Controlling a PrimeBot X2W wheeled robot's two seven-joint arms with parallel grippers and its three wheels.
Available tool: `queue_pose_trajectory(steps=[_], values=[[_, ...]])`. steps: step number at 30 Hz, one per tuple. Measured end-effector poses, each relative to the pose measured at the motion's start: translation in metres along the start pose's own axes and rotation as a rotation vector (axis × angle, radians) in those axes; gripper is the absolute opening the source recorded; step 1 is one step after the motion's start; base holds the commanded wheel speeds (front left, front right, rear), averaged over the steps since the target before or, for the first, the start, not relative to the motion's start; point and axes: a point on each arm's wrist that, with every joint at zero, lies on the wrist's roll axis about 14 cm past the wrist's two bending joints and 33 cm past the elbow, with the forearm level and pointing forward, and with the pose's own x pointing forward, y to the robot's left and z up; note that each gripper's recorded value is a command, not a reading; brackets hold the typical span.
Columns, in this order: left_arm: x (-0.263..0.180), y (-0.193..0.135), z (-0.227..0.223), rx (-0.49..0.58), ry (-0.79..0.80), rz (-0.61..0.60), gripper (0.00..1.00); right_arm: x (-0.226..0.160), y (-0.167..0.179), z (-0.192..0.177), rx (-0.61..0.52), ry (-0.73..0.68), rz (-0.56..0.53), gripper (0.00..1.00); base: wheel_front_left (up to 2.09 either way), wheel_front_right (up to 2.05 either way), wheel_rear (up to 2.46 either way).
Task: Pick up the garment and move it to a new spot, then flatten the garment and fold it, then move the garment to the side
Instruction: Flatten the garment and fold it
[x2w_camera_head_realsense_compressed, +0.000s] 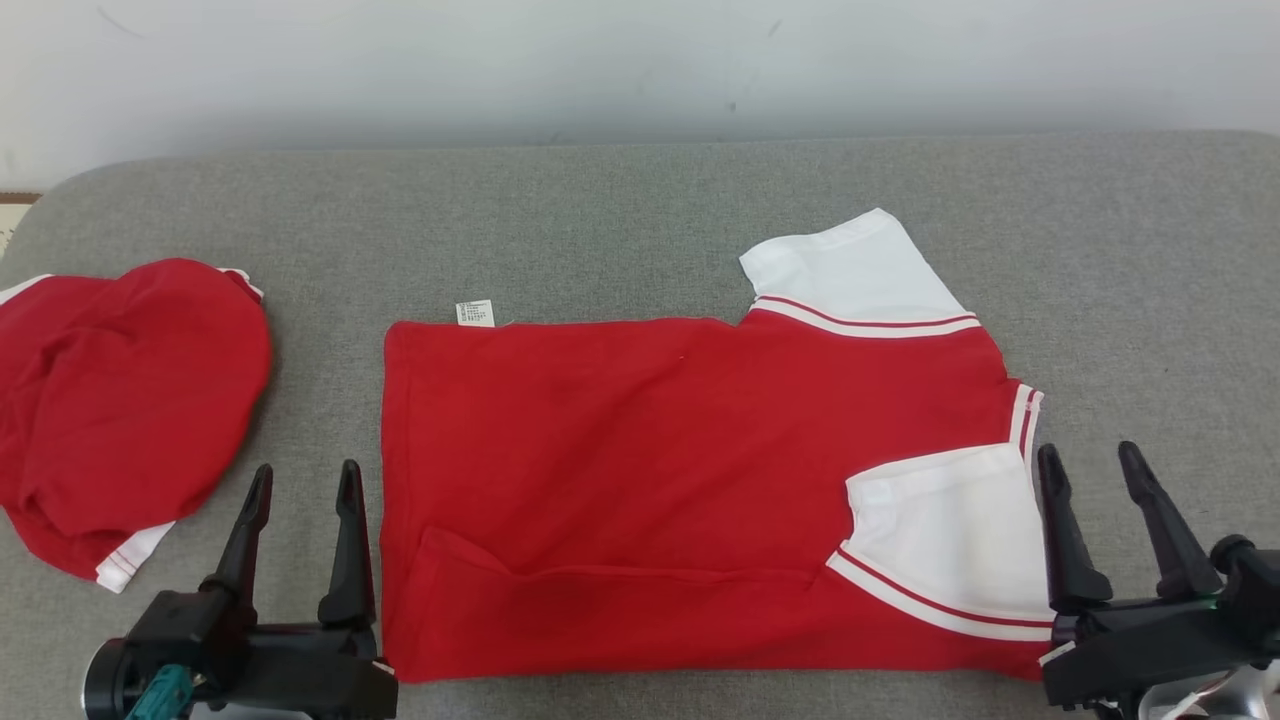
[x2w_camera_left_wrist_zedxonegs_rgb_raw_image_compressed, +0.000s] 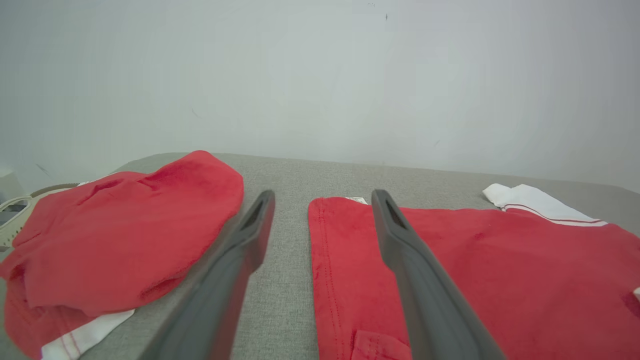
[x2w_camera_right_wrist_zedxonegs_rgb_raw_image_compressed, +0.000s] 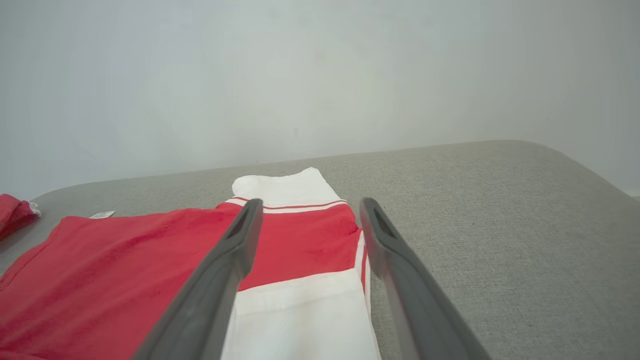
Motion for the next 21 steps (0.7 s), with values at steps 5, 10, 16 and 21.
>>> queue_pose_trajectory(steps=[5, 10, 16, 21], values=[[-0.002, 0.002, -0.008, 0.044, 0.019, -0.001, 1.0, 0.0, 0.01, -0.002, -0.015, 0.008, 0.035, 1.0, 0.0, 0.0, 0.0], [-0.004, 0.001, -0.008, 0.05, 0.02, -0.002, 1.0, -0.005, 0.012, -0.003, -0.009, 0.01, 0.03, 1.0, 0.0, 0.0, 0.0], [-0.006, 0.0, -0.009, 0.05, 0.028, -0.005, 1.0, -0.006, 0.013, -0.001, -0.006, 0.003, 0.029, 1.0, 0.0, 0.0, 0.0], [0.002, -0.007, -0.01, 0.032, 0.044, -0.04, 1.0, -0.004, 0.014, -0.002, -0.004, 0.004, 0.031, 1.0, 0.0, 0.0, 0.0]])
